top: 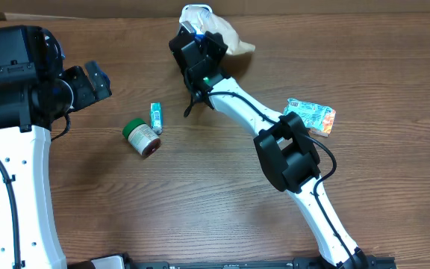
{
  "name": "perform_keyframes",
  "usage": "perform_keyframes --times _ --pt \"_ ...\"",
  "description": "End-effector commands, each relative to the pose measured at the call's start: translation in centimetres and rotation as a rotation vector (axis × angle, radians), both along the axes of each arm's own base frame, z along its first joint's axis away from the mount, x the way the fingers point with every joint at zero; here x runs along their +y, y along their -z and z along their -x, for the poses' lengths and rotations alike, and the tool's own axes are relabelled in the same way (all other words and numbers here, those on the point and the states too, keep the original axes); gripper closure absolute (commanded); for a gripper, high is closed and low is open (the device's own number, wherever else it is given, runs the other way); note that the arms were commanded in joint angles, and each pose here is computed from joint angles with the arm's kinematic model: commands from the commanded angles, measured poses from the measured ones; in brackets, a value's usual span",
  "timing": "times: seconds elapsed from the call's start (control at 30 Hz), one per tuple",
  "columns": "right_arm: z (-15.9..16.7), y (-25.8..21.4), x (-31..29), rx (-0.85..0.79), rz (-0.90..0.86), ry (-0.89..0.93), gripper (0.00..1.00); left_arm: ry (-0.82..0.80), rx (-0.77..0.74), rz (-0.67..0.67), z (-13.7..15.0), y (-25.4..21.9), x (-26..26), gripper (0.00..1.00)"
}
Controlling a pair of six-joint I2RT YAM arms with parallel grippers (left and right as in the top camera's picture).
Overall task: Scan the item barcode
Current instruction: 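Carry the clear bag to the white scanner with the right gripper, then carry the clear bag right and drop it on the table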
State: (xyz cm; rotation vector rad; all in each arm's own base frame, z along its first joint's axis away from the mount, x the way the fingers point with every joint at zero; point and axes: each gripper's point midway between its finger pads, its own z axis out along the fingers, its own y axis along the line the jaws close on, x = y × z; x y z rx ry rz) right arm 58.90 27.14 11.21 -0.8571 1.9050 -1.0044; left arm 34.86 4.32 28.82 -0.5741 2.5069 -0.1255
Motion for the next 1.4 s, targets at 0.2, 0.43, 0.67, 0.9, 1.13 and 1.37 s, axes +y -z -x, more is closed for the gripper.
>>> perform_keyframes --times 0.2,0.43,0.67,0.9,1.13,1.37 --pt "5.7 -13.3 0.7 -0.014 -0.498 0.014 0.96 -0.003 -0.025 -0.013 0.1 -0.9 0.3 0.0" --pt "13.7 -16.4 -1.1 0.244 -0.915 0.144 0.96 -0.003 -0.025 -0.013 0.1 -0.9 0.3 0.01" --pt "19.2 -13.3 -8.7 0.56 -1.073 0.514 0.96 -0.003 -0.025 -0.013 0.1 -0.9 0.3 0.0" --pt "19.5 -6.6 -14.5 0.684 -1.084 0.733 0.96 -0.003 -0.025 -0.013 0.1 -0.9 0.3 0.0" --pt "18.9 0.5 -19.3 0.67 -1.048 0.817 0.96 -0.003 -0.025 -0.013 0.1 -0.9 0.3 0.01" --pt "21.2 4.1 -24.0 0.691 -1.05 0.991 0.96 -0.003 -0.025 -0.013 0.1 -0.9 0.3 0.0"
